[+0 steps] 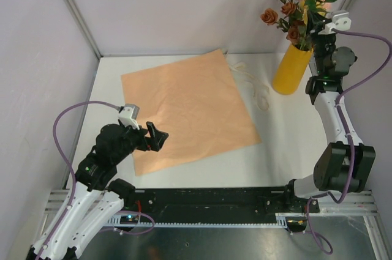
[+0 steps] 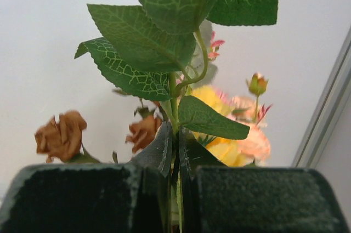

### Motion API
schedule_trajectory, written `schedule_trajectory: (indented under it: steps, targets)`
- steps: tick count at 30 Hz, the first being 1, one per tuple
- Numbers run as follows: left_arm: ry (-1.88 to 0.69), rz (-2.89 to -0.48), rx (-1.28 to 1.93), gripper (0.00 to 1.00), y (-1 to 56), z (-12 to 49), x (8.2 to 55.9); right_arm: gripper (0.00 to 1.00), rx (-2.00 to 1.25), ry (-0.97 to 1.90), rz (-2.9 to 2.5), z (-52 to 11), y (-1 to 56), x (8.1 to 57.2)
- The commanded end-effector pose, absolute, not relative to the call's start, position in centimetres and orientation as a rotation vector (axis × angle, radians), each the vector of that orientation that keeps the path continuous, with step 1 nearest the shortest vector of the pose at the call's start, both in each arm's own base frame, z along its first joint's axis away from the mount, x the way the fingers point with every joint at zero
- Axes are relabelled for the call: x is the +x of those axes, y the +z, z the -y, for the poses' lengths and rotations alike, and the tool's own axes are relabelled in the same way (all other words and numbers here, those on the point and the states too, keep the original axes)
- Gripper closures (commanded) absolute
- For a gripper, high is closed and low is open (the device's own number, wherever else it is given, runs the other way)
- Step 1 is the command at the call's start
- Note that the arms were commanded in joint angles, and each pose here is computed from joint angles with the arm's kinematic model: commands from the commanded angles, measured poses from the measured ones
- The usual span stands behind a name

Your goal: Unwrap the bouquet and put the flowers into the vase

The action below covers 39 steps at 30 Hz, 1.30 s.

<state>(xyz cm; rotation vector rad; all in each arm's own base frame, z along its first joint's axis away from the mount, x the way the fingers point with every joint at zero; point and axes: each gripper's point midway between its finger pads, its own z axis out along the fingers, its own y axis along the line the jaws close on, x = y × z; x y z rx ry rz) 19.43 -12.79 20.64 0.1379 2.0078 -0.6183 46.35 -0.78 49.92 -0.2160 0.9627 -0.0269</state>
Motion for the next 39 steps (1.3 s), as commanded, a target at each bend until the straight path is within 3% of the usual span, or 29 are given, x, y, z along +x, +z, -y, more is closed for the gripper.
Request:
schedule_trajectory:
  steps: [1, 12, 19, 27, 31, 39]
  targets:
    - [-0.611, -1.972, 0.156, 0.0, 21.7, 12.8, 19.6, 1.0, -0.21, -0.02, -1.033, 0.9, 46.5, 47.7]
    - [-0.615, -1.968, 0.156, 0.0, 21.8, 12.8, 19.5, 1.0, -0.118, 0.004, -1.219, 1.9, 37.8, 50.9]
    - [-0.615, -1.97, 0.159, 0.0, 21.7, 12.8, 19.5, 1.0, -0.06, -0.045, -1.278, 3.4, 35.3, 52.0]
    - [-0.616, -1.973, 0.157, 0.0, 21.7, 12.8, 19.6, 1.0, -0.012, -0.148, -1.232, 4.5, 38.4, 50.1]
    - [-0.619, -1.97, 0.155, 0.0, 21.8, 12.9, 19.5, 1.0, -0.068, -0.087, -1.351, 4.4, 33.7, 51.6]
    - [-0.62, -1.968, 0.156, 0.0, 21.8, 12.9, 19.5, 1.0, 0.022, -0.063, -1.453, 5.3, 29.7, 52.9]
